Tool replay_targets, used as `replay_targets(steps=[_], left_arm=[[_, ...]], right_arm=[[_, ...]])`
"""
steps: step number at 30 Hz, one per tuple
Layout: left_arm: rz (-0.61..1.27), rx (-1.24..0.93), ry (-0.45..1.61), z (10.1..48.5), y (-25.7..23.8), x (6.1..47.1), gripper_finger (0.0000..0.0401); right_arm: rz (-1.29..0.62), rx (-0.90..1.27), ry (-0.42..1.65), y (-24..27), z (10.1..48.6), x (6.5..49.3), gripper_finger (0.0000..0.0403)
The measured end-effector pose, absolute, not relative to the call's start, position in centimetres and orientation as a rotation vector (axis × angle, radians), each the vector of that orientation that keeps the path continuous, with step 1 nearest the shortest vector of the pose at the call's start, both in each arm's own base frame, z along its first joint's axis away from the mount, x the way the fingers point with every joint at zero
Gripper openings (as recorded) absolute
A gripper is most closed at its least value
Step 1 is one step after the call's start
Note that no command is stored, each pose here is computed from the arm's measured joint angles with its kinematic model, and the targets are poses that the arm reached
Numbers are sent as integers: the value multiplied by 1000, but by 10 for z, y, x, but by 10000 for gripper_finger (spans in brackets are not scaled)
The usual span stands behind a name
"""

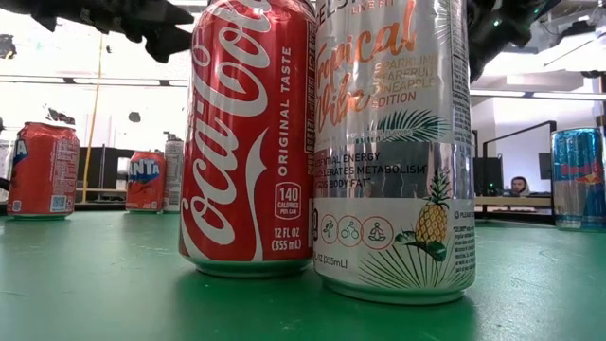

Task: Place canned beverage on shelf
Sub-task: Put the center red white soda can on the shelf

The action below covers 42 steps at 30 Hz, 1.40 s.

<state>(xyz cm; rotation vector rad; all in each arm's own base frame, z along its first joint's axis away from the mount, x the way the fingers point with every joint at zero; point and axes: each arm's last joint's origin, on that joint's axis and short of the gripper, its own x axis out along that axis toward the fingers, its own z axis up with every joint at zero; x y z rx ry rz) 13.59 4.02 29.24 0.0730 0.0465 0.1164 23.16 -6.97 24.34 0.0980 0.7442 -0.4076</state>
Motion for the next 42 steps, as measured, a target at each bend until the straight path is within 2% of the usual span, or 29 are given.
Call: replay_targets(steps=[2,7,14,42], left_arm=[[117,73,28,295,39,132,297],[117,63,25,295,38,130,297],[117,58,35,294,38,130,297],[127,48,33,294,39,130,297]], right_arm=[[-418,88,769,-75,239,232,16],[-446,93,783,-90,231,236,29],[-463,87,815,-109,222,235,15],[-608,53,697,-157,232,218,17]])
